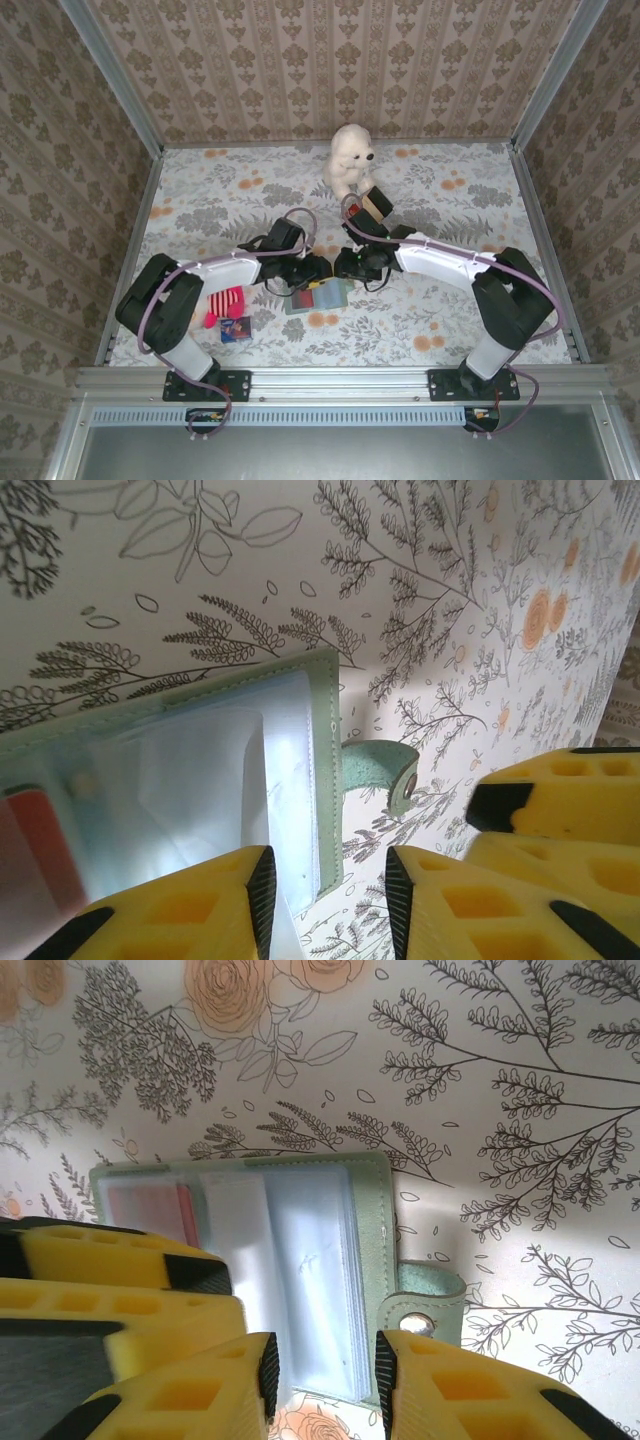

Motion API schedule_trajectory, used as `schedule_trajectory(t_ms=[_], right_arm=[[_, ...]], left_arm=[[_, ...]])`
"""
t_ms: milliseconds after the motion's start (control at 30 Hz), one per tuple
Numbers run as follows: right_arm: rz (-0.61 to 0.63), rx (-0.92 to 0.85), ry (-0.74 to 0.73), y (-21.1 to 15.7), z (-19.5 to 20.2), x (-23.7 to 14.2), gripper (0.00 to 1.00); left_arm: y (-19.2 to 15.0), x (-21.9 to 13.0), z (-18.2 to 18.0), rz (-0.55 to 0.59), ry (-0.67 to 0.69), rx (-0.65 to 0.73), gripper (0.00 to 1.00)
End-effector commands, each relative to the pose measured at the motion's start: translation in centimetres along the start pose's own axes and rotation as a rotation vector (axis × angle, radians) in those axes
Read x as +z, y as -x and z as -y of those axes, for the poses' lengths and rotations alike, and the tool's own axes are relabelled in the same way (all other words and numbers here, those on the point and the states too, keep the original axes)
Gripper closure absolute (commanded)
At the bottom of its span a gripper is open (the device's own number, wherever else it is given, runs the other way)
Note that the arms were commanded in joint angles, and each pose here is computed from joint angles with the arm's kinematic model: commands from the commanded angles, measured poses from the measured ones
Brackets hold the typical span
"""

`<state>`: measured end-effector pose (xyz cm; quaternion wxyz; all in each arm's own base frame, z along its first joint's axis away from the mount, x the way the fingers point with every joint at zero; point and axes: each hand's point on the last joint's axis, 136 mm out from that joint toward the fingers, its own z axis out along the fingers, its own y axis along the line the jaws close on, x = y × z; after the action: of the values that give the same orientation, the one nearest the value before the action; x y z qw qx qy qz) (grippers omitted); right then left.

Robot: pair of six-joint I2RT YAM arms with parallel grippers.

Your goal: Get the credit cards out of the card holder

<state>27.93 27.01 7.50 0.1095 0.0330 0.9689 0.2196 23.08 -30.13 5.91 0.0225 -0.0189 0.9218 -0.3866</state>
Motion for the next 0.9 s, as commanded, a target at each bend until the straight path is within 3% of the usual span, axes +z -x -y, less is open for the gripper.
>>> schedule_trajectory(t_ms=[0, 133, 267, 433, 500, 600, 733, 867], right_arm=[[0.084, 0.028, 0.010, 1.3, -0.1, -1.3, 0.66], [0.100, 0.032, 0.004, 1.5, 0.2, -1.6, 0.66], [0.099, 0.018, 0.011, 1.6, -0.1, -1.6, 0.66], [0.089, 0.009, 0.035, 1.8, -0.8, -1.4, 0.66], [0.081, -0.005, 0.044, 1.8, -1.1, -1.3, 0.66], [0.058, -0.028, 0.026, 1.4, -1.2, -1.0, 0.65], [0.026, -0.054, 0.004, 0.7, -1.2, -0.2, 0.56], [-0.045, -0.080, 0.035, -0.3, -2.2, 1.1, 0.54]], left_arm=[[0.1, 0.1, 1.6, -0.006, -0.040, 0.024, 0.62], [0.4, -0.8, 3.0, 0.016, -0.077, 0.048, 0.60], [1.6, -2.8, 4.8, 0.114, -0.146, 0.061, 0.53], [2.3, -4.6, 4.6, 0.179, -0.171, 0.052, 0.49], [2.2, -5.0, 3.2, 0.187, -0.133, 0.022, 0.46], [1.8, -5.6, -0.9, 0.198, 0.029, -0.043, 0.41], [0.4, -6.6, -5.3, 0.167, 0.224, -0.108, 0.33], [-0.4, -6.2, -6.2, 0.139, 0.238, -0.133, 0.34]])
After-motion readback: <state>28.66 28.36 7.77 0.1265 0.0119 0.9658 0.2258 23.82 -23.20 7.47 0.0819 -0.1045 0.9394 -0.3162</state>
